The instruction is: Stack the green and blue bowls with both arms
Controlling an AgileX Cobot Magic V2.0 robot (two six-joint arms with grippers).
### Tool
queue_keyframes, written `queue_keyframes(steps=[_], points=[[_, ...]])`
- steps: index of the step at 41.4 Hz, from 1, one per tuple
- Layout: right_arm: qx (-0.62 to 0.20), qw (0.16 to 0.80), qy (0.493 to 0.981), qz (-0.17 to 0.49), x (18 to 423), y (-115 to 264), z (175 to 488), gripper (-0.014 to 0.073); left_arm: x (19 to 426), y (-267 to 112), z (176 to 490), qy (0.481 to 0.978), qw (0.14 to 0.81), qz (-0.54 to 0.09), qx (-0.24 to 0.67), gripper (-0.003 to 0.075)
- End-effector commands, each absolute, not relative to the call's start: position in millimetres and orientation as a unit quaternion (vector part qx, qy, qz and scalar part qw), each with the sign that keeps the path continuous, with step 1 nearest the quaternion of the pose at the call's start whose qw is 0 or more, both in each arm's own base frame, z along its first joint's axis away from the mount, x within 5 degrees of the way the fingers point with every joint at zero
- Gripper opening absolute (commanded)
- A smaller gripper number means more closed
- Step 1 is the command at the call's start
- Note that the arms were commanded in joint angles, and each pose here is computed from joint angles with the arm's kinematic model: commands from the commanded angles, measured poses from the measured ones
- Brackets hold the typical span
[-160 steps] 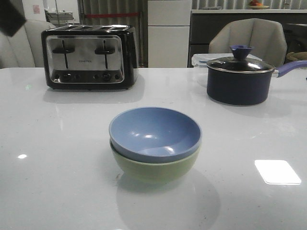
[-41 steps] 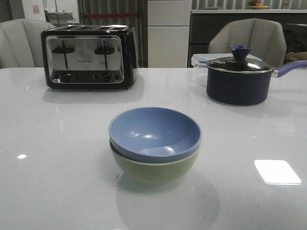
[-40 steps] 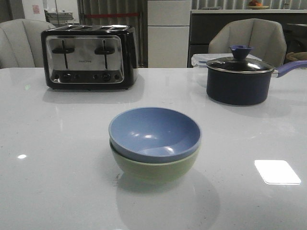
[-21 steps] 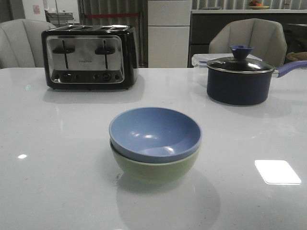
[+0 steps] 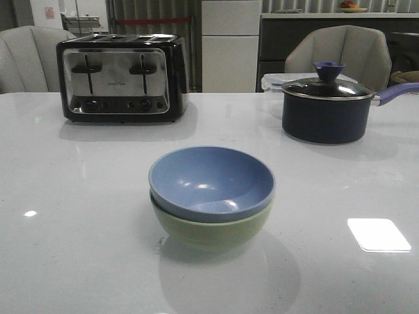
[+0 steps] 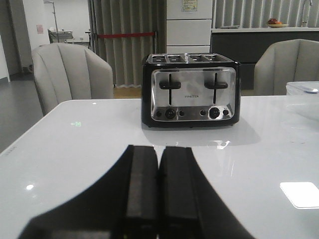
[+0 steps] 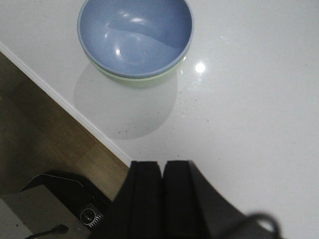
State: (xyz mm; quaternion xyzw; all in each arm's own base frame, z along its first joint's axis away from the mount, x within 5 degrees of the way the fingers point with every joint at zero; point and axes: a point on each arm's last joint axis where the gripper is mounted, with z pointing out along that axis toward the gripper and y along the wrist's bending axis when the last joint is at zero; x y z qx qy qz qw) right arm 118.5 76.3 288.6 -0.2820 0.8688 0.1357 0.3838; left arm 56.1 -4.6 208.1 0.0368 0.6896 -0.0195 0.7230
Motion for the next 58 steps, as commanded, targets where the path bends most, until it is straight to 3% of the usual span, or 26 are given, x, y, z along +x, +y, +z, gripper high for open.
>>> queue_keyframes(steps=[1,10,17,24,32,43,58], points=[[-0.279,0.423,0.851,0.140,122.2,77.7,301.6,0.0055,53.7,-3.8,216.9,0.648,0.760,-0.024,0.027,0.0093],[-0.266,0.444,0.845,0.137,115.4,70.0,304.4,0.0055,53.7,-3.8,216.9,0.648,0.760,-0.024,0.027,0.0093],[-0.183,0.533,0.820,0.097,100.2,39.7,301.9,0.0055,53.7,-3.8,216.9,0.648,0.760,-0.024,0.027,0.0093],[-0.091,0.642,0.760,0.042,76.7,14.9,278.8,0.0055,53.7,-3.8,216.9,0.648,0.760,-0.024,0.027,0.0093],[-0.041,0.708,0.705,0.000,59.3,4.2,243.2,0.0055,53.7,-3.8,216.9,0.648,0.760,-0.024,0.027,0.0093],[-0.021,0.743,0.668,-0.018,55.1,0.2,207.3,0.0055,53.7,-3.8,216.9,0.648,0.760,-0.024,0.027,0.0093],[-0.010,0.741,0.671,-0.023,54.8,-0.9,207.1,0.0055,53.7,-3.8,216.9,0.648,0.760,-0.024,0.027,0.0093]])
